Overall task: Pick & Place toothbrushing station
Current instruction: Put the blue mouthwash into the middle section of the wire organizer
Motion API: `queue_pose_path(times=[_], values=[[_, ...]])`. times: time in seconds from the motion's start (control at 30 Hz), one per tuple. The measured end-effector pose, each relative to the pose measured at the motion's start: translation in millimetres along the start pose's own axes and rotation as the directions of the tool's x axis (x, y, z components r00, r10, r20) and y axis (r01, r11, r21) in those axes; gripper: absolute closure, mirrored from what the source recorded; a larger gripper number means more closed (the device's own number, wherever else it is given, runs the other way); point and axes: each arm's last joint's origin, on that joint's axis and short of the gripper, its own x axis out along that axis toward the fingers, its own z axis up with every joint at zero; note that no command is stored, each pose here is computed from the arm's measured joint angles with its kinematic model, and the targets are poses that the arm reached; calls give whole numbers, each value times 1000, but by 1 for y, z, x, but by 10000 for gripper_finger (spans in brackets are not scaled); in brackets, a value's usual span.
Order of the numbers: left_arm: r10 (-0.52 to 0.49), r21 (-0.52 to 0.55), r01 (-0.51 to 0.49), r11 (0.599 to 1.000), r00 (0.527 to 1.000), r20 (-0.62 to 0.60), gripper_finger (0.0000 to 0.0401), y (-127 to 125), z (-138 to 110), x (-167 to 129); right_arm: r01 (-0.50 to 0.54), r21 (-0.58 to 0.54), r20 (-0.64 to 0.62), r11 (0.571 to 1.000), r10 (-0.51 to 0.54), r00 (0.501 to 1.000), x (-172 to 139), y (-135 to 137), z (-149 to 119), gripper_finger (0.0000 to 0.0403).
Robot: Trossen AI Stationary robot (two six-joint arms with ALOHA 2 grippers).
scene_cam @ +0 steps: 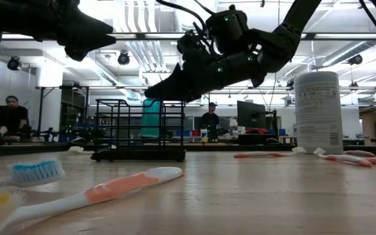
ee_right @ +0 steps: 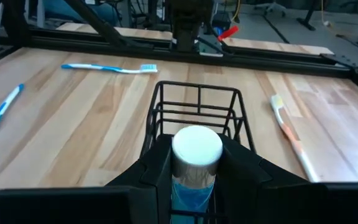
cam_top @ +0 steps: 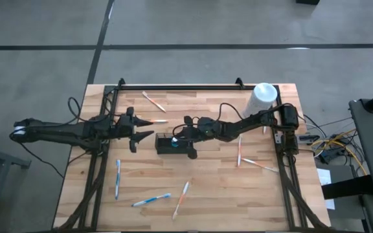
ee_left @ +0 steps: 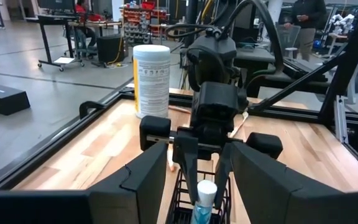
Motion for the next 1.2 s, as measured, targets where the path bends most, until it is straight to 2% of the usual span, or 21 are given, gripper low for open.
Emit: queue_pose_path(times=[0.53, 0.63, 0.73, 0.87, 0.97, 1.1, 1.2], values=[[18, 5, -18, 1000, 1000, 1, 215, 1, 0, 0, 3, 19, -7, 1000, -3, 1000, 0, 0, -1, 305], [17, 5, -17, 1000, 1000, 1, 214, 0, 0, 0, 6, 103, -15, 995, -4, 1000, 2, -2, 2, 305], [16, 4, -16, 1000, 1000, 1, 215, 0, 0, 0, 18, 178, -75, 984, -4, 997, 5, -6, 6, 305], [16, 4, -16, 1000, 1000, 1, 215, 0, 0, 0, 27, 129, -142, 991, -9, 990, 10, -10, 16, 305], [15, 4, -15, 1000, 1000, 1, 215, 0, 0, 0, 45, 85, -137, 995, -33, 990, 12, -12, 25, 305], [16, 4, -16, 1000, 1000, 1, 214, 0, 0, 0, 54, 104, -115, 993, -42, 992, 14, -14, 31, 305], [16, 4, -16, 1000, 1000, 1, 215, 0, 0, 0, 63, 121, -138, 991, -46, 989, 12, -14, 24, 305]])
